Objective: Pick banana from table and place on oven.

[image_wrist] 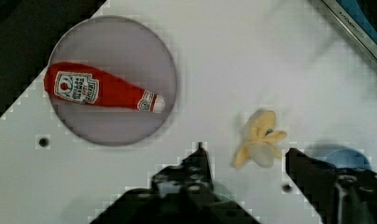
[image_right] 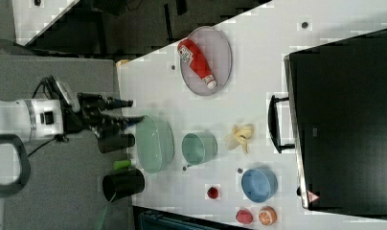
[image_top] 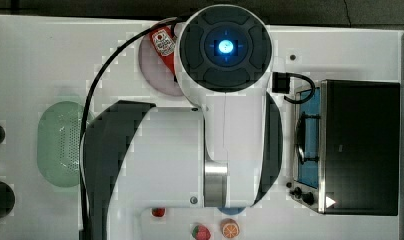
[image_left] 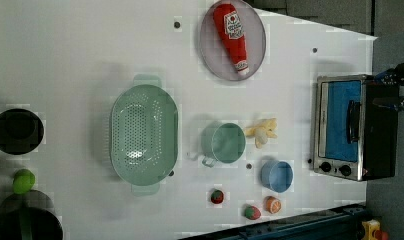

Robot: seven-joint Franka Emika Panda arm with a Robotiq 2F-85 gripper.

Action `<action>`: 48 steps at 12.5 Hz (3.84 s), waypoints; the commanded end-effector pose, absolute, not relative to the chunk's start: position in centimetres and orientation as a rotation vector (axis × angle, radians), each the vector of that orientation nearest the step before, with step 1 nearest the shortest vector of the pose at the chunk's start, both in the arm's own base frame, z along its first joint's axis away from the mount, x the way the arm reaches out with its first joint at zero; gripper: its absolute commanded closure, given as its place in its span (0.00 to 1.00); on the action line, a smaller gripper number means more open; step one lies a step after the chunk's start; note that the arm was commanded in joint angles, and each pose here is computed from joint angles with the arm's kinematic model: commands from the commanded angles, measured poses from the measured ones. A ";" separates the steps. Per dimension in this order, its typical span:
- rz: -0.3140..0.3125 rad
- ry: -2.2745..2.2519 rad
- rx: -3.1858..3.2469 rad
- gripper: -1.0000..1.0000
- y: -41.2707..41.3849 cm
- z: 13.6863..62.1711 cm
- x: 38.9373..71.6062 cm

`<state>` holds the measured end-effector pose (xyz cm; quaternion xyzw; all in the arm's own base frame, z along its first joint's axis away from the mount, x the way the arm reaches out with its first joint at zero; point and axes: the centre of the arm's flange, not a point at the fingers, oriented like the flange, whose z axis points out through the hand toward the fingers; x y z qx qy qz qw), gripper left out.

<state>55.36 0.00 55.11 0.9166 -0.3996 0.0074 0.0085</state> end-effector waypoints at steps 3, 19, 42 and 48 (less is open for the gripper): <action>0.047 -1.313 2.867 0.00 -3.3 62.4 42.4; 0.057 -1.291 2.863 0.00 -3.2 31.4 49.5; 0.191 -1.287 2.895 0.71 -2.4 25.9 50.1; 0.030 -1.324 2.851 0.71 -3.8 47.5 48.5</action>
